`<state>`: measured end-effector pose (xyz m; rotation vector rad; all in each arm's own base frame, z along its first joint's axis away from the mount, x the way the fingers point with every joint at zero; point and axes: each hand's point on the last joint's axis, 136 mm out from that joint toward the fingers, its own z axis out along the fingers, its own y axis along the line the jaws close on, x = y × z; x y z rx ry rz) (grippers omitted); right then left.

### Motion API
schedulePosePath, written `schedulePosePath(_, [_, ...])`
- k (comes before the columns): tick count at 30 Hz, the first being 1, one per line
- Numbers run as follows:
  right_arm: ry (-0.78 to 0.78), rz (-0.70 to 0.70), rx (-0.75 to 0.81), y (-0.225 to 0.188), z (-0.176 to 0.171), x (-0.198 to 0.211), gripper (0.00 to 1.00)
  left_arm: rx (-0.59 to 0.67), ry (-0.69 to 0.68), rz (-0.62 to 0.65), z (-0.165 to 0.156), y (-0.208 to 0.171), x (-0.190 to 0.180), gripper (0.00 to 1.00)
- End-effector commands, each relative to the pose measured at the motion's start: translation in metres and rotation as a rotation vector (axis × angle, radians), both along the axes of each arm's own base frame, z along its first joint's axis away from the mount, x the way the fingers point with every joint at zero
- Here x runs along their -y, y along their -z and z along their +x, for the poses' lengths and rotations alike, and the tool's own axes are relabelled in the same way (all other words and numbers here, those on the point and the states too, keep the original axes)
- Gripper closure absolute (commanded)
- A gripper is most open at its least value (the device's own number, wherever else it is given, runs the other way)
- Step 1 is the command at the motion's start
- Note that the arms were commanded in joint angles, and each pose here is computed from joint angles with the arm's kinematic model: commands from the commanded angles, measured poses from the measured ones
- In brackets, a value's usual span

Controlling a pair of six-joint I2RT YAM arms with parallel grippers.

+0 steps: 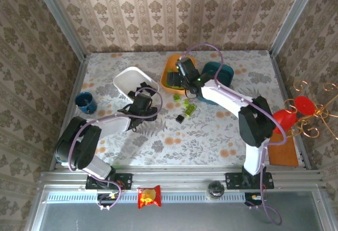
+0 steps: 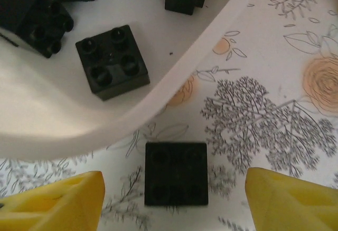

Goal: Sort the legos into containers by color
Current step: Pick up the lego from the center of the table.

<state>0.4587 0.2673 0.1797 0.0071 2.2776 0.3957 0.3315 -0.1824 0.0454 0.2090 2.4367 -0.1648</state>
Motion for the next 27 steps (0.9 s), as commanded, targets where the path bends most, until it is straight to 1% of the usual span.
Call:
schedulePosePath(1, [0.022, 0.088, 0.069, -0.024, -0.010, 0.008, 0.27, 0.061, -0.013, 0.063, 0.017, -0.002, 0.001, 0.33])
schedulePosePath(2, [0.023, 0.095, 0.075, -0.026, -0.015, 0.011, 0.27, 0.054, -0.014, 0.071, 0.017, 0.002, 0.001, 0.35])
schedulePosePath(4, [0.028, 0.107, 0.089, -0.033, -0.023, 0.016, 0.27, 0.043, -0.010, 0.075, 0.015, 0.009, 0.002, 0.45])
schedulePosePath(6, [0.029, 0.116, 0.105, -0.041, -0.029, 0.021, 0.27, 0.035, 0.001, 0.076, 0.011, 0.013, 0.005, 0.52])
schedulePosePath(9, [0.038, 0.122, 0.125, -0.049, -0.035, 0.027, 0.27, 0.024, 0.016, 0.088, 0.003, 0.019, 0.008, 0.56])
schedulePosePath(12, [0.042, 0.130, 0.129, -0.052, -0.039, 0.030, 0.27, 0.011, 0.018, 0.090, -0.001, 0.024, 0.007, 0.65])
schedulePosePath(14, [0.045, 0.134, 0.126, -0.051, -0.043, 0.032, 0.27, 0.019, 0.019, 0.075, -0.004, 0.019, 0.008, 0.69])
schedulePosePath(18, [0.066, 0.127, 0.115, -0.043, -0.052, 0.041, 0.26, 0.061, 0.041, 0.007, -0.011, -0.012, 0.017, 0.73])
schedulePosePath(22, [0.087, 0.117, 0.095, -0.031, -0.066, 0.053, 0.27, 0.144, 0.073, -0.088, -0.015, -0.070, 0.031, 0.73])
schedulePosePath(24, [0.092, 0.118, 0.082, -0.024, -0.073, 0.057, 0.27, 0.188, 0.067, -0.121, -0.010, -0.099, 0.031, 0.73])
schedulePosePath(27, [0.098, 0.112, 0.048, -0.010, -0.083, 0.063, 0.27, 0.259, 0.027, -0.148, 0.011, -0.137, 0.022, 0.73])
